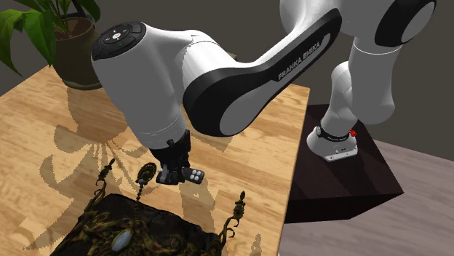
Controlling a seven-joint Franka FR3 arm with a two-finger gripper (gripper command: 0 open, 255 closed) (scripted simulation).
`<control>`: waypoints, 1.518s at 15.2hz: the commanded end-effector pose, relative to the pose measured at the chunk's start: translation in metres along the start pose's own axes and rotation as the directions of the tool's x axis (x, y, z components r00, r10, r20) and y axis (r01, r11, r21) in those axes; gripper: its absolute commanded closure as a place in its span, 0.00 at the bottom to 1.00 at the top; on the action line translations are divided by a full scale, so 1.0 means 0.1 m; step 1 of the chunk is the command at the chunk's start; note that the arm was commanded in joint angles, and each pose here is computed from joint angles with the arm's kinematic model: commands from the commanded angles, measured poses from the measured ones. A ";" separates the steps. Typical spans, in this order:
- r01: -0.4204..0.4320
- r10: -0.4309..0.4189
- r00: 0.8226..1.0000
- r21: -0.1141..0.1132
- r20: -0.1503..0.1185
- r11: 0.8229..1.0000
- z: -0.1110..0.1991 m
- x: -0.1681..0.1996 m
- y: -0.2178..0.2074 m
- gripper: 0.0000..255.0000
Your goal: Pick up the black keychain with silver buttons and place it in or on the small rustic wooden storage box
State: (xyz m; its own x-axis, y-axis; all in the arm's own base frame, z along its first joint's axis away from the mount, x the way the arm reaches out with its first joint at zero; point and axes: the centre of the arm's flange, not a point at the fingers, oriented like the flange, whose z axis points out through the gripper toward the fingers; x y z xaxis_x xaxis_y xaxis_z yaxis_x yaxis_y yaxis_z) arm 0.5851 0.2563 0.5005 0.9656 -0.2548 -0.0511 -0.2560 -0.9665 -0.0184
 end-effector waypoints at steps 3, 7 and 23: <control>0.000 0.000 1.000 0.000 0.000 1.000 0.00 0.00 0.00 1.00; 0.000 0.000 1.000 0.000 0.000 1.000 -0.11 -0.01 0.00 1.00; 0.000 0.000 1.000 0.000 0.000 1.000 -0.95 -0.05 -0.02 1.00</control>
State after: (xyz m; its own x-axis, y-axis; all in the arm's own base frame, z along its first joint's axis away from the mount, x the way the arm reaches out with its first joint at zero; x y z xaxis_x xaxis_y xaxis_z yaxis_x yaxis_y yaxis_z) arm 0.5853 0.2570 0.5908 0.9657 -0.2548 -0.0505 -0.2560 -0.9665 -0.0187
